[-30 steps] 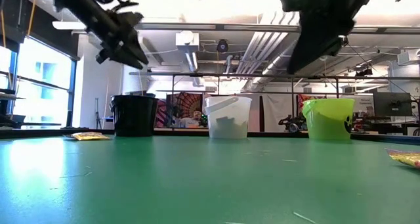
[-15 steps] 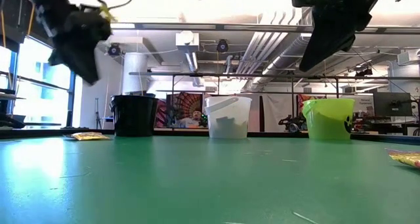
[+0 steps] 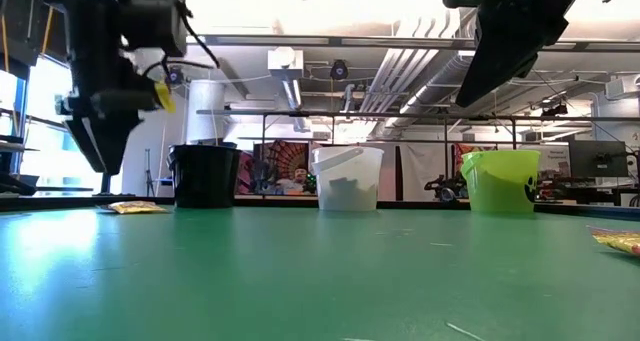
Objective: Sort candy by brand, put in halloween buckets
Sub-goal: Put the yellow candy into the black bucket
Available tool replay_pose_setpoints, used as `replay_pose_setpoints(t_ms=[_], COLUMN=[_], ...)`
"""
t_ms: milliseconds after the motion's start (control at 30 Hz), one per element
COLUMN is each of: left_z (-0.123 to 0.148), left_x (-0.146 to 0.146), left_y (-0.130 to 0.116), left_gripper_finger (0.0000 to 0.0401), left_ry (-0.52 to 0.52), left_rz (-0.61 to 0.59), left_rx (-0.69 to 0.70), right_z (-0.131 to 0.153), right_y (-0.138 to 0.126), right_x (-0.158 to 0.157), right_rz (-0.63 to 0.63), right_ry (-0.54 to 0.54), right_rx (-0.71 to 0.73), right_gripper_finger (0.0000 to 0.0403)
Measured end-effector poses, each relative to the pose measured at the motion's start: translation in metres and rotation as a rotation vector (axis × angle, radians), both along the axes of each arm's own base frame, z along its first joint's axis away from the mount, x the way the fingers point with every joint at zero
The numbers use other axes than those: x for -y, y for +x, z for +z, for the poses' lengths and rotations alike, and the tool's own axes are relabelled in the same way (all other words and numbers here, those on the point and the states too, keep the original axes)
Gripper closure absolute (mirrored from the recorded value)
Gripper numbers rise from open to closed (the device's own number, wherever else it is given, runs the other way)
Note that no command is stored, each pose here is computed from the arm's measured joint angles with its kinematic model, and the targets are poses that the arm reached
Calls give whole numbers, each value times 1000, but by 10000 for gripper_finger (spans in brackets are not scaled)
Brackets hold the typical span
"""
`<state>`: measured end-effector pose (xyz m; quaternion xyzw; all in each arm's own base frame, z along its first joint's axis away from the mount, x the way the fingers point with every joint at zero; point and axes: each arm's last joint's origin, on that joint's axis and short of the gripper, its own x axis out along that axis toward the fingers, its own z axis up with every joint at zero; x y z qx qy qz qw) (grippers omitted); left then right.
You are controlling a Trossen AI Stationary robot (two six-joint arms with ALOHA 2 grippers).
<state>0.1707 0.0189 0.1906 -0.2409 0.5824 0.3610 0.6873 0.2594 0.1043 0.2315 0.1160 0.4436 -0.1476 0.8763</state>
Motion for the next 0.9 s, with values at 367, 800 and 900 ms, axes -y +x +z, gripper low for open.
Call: replay_pose_setpoints(t_ms=[367, 800, 900], left_z=[-26, -48, -51], left_x=[-35, -52, -52], left_y=[14, 16, 17], left_gripper_finger=[142, 144, 156], left_ry=[2, -109, -130], left_rz=[1, -2, -19], left_rx=[-115, -211, -205], right_z=[0, 0, 0], right_y=[0, 0, 0], right_x=[0, 0, 0], right_rz=[-7, -19, -19], right_ry=[14, 24, 24], right_rx=[3, 6, 6], right_gripper_finger=[403, 403, 403])
